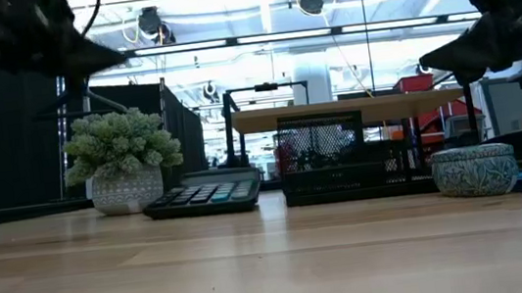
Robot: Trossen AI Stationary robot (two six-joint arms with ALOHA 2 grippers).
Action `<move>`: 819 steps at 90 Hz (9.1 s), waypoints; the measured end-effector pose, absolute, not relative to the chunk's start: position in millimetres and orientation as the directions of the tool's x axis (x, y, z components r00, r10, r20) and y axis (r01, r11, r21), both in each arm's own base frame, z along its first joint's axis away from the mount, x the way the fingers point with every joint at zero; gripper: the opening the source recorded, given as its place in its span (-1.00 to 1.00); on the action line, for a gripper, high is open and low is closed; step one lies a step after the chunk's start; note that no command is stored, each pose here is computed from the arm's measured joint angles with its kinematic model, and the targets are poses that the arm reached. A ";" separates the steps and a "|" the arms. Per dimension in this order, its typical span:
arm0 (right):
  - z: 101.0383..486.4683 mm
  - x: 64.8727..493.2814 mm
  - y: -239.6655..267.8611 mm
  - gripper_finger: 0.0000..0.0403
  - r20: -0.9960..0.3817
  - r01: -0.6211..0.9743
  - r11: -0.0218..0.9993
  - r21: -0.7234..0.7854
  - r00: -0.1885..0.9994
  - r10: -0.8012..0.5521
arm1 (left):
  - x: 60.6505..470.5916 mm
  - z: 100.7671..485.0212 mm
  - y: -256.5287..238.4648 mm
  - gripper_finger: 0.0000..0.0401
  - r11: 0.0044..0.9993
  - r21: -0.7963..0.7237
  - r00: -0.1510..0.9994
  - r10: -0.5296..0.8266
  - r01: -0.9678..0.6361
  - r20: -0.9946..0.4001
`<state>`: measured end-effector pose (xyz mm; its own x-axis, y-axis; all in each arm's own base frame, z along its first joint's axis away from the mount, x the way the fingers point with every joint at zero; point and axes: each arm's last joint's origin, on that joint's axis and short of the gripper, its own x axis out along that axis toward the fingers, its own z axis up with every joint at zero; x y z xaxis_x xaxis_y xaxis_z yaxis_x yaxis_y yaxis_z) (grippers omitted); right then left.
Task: Pick and place office supplies into organizer
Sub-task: Return to Home Position
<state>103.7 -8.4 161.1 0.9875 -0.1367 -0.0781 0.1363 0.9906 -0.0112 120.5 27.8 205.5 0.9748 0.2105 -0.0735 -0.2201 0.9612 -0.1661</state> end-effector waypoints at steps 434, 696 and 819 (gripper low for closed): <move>161.3 103.7 -8.4 -0.92 -0.078 0.136 0.991 -0.011 0.988 -0.137 | 96.7 166.9 9.8 -1.00 0.994 0.060 0.996 0.093 -0.094 0.017; 161.4 103.7 -8.4 -0.92 -0.078 0.136 0.991 -0.011 0.988 -0.136 | 96.7 166.8 9.8 -1.00 0.994 0.060 0.996 0.093 -0.094 0.016; 161.4 103.7 -8.4 -0.92 -0.077 0.136 0.991 -0.011 0.988 -0.136 | 96.7 166.8 9.8 -1.00 0.994 0.060 0.996 0.093 -0.094 0.016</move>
<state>103.7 -8.4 161.4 0.9876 -0.1364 -0.0774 0.1360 0.9906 -0.0107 96.7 9.8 166.8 0.9955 0.0931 0.0163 -0.0939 0.9938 0.0600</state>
